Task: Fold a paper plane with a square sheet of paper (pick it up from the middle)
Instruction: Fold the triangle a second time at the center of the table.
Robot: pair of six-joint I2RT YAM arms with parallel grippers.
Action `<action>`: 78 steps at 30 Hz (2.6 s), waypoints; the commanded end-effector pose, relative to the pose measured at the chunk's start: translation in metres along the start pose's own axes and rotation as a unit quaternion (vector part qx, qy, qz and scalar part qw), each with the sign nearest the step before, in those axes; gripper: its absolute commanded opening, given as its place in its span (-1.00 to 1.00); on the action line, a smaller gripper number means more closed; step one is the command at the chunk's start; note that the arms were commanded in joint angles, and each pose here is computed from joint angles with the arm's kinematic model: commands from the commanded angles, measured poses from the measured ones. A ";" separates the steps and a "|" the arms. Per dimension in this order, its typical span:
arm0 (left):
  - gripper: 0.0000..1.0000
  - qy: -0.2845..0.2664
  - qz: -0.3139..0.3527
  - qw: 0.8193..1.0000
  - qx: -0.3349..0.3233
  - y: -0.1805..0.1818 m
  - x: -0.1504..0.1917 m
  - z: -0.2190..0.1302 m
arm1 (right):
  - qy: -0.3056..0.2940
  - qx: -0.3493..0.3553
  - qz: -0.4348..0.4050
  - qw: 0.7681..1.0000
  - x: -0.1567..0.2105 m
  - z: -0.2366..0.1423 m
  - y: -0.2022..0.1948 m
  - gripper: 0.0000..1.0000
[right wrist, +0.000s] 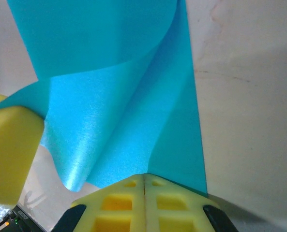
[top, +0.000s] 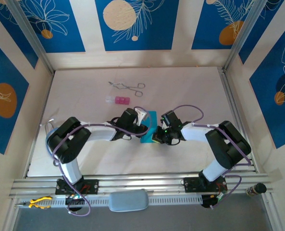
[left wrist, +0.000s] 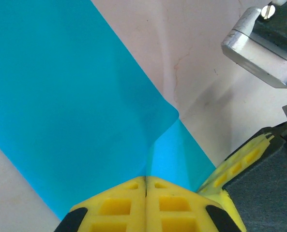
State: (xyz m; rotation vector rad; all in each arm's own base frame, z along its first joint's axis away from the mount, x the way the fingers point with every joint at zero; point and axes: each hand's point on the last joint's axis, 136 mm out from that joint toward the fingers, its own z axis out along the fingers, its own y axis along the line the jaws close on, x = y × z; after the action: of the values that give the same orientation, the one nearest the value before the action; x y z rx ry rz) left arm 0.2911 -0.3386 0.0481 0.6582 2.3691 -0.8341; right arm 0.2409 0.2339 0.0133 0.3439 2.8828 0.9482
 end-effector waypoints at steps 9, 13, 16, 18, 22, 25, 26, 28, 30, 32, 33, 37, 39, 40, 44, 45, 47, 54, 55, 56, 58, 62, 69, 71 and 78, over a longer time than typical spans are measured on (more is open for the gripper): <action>-1.00 -0.001 0.009 0.999 -0.032 0.019 -0.005 0.006 | 0.032 0.072 0.029 0.996 0.019 0.000 -0.040 -1.00; -1.00 -0.001 0.007 0.999 -0.041 0.023 -0.003 0.006 | 0.032 0.074 0.029 0.996 0.019 0.000 -0.040 -1.00; -1.00 -0.003 0.005 0.999 -0.045 0.025 -0.003 0.005 | 0.033 0.075 0.030 0.996 0.019 0.000 -0.041 -1.00; -1.00 -0.004 0.005 0.999 -0.046 0.026 -0.003 0.006 | 0.032 0.075 0.030 0.996 0.019 0.000 -0.041 -1.00; -1.00 -0.002 -0.002 0.999 -0.053 0.029 -0.003 0.005 | 0.032 0.075 0.029 0.996 0.019 0.000 -0.040 -1.00; -1.00 -0.001 -0.007 0.999 -0.052 0.030 -0.001 0.005 | 0.033 0.075 0.029 0.996 0.018 0.000 -0.040 -1.00; -1.00 -0.001 -0.008 0.999 -0.051 0.030 0.000 0.005 | 0.033 0.075 0.029 0.996 0.018 0.000 -0.039 -1.00; -1.00 0.000 -0.013 0.999 -0.051 0.031 0.002 0.006 | 0.033 0.076 0.029 0.996 0.018 0.000 -0.040 -1.00; -1.00 0.001 -0.016 0.999 -0.050 0.031 0.003 0.006 | 0.034 0.077 0.030 0.996 0.018 0.000 -0.040 -1.00; -1.00 0.001 -0.018 0.999 -0.050 0.032 0.003 0.006 | 0.034 0.077 0.030 0.996 0.018 0.000 -0.040 -1.00; -1.00 0.003 -0.020 0.998 -0.054 0.033 0.004 0.006 | 0.034 0.077 0.030 0.996 0.018 0.000 -0.040 -1.00; -1.00 0.006 -0.026 0.998 -0.052 0.035 0.006 0.005 | 0.034 0.076 0.030 0.996 0.018 0.000 -0.039 -1.00; -1.00 0.009 -0.032 0.998 -0.053 0.036 0.008 0.005 | 0.034 0.076 0.030 0.996 0.018 0.000 -0.038 -1.00; -1.00 0.008 -0.034 0.998 -0.052 0.036 0.007 0.005 | 0.034 0.076 0.030 0.996 0.018 0.001 -0.038 -1.00; -1.00 0.009 -0.038 0.998 -0.045 0.035 0.007 0.007 | 0.034 0.074 0.028 0.996 0.018 0.001 -0.037 -1.00; -1.00 0.009 -0.038 0.998 -0.044 0.035 0.007 0.007 | 0.034 0.074 0.028 0.996 0.017 0.001 -0.037 -1.00; -1.00 0.010 -0.039 0.998 -0.043 0.035 0.007 0.008 | 0.034 0.074 0.028 0.996 0.017 0.001 -0.037 -1.00; -1.00 0.013 -0.041 0.998 -0.034 0.035 0.007 0.011 | 0.036 0.075 0.029 0.996 0.018 0.002 -0.037 -1.00; -1.00 0.015 -0.041 0.998 -0.036 0.035 0.008 0.011 | 0.037 0.075 0.028 0.996 0.018 0.002 -0.037 -1.00; -1.00 0.015 -0.043 0.998 -0.038 0.036 0.008 0.011 | 0.036 0.075 0.028 0.996 0.018 0.002 -0.037 -1.00; -1.00 0.016 -0.046 0.998 -0.041 0.038 0.010 0.011 | 0.036 0.075 0.028 0.996 0.018 0.002 -0.037 -1.00; -1.00 0.013 -0.052 0.998 -0.044 0.040 0.010 0.009 | 0.036 0.076 0.028 0.996 0.018 0.002 -0.038 -1.00; -1.00 -0.010 -0.052 0.998 -0.026 0.032 0.002 0.002 | 0.036 0.076 0.028 0.996 0.018 0.002 -0.037 -1.00; -1.00 -0.023 -0.048 0.998 -0.026 0.031 -0.002 -0.001 | 0.036 0.076 0.028 0.996 0.018 0.002 -0.037 -1.00; -1.00 -0.029 -0.050 0.998 -0.027 0.033 -0.001 -0.001 | 0.037 0.075 0.027 0.996 0.018 0.002 -0.037 -1.00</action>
State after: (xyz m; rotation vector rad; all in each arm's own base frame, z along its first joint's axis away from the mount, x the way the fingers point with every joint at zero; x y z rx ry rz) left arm 0.3061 -0.3189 0.0274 0.5202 2.4109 -0.7987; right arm 0.2395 0.2313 0.0135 0.3510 2.9072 0.9270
